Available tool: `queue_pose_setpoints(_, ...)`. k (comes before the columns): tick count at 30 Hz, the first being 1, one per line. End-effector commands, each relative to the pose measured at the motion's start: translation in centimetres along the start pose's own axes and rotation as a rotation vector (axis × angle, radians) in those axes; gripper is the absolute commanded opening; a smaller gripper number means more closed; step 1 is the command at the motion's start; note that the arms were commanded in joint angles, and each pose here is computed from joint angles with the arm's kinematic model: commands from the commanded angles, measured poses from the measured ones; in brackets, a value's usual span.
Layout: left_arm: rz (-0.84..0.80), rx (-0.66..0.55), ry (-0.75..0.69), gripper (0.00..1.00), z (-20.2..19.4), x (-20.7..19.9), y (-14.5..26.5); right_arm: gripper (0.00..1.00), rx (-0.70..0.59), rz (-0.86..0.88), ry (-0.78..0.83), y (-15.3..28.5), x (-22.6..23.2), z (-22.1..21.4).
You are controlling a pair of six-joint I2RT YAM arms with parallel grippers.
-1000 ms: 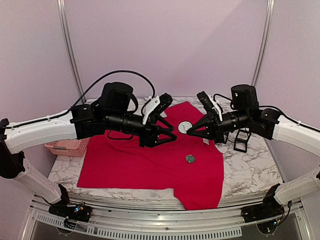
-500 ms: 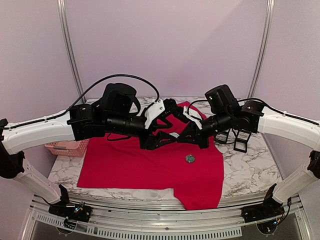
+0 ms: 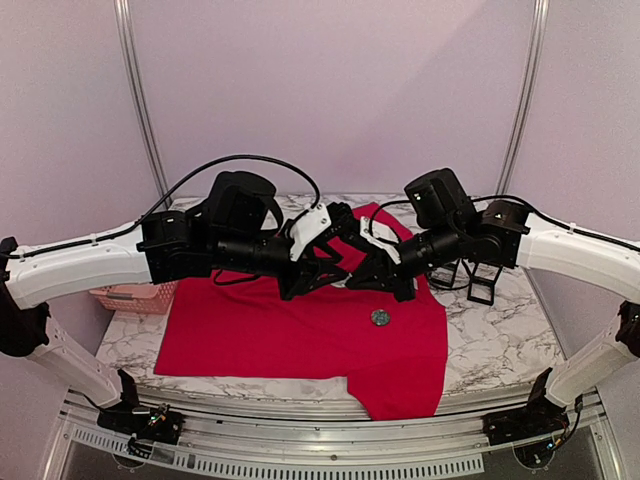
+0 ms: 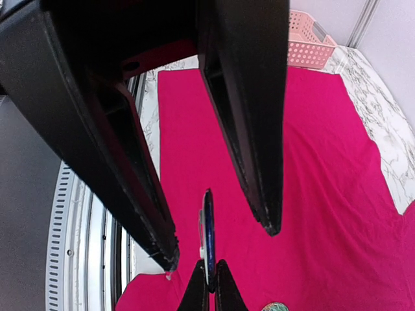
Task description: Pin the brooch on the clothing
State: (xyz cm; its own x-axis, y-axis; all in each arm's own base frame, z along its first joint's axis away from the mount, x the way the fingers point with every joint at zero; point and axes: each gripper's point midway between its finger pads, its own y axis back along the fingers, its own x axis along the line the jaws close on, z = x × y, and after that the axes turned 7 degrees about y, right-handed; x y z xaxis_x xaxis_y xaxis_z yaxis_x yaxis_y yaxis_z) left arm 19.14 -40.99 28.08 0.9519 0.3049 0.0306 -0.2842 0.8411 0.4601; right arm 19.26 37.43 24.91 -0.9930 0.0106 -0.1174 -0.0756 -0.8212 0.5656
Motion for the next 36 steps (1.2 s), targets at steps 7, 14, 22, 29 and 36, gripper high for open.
queue_pose_setpoints(7, -0.031, 0.035, -0.04, 0.06, -0.6, -1.2, -0.2, 0.0, -0.099, -0.045, 0.065, 2.6, 0.1, 3.3)
queue_pose_setpoints(14, 0.034, -0.057, -0.041, 0.0, 2.0, 0.2, 0.7, 0.17, -0.151, -0.153, 0.033, 3.8, -1.8, 3.4)
queue_pose_setpoints(22, 0.112, -0.469, 0.075, 0.0, 14.4, 5.1, 7.6, 0.59, -0.626, -0.277, 0.009, 13.0, -4.2, 6.1)
queue_pose_setpoints(29, -0.108, -0.685, 0.201, 0.0, 20.3, 2.7, 10.8, 0.58, -1.127, -0.246, 0.02, 19.8, -2.5, 11.8)
queue_pose_setpoints(36, -0.226, -0.742, 0.212, 0.0, 22.6, 0.2, 10.6, 0.62, -1.282, -0.126, 0.04, 19.9, -1.2, 15.3)
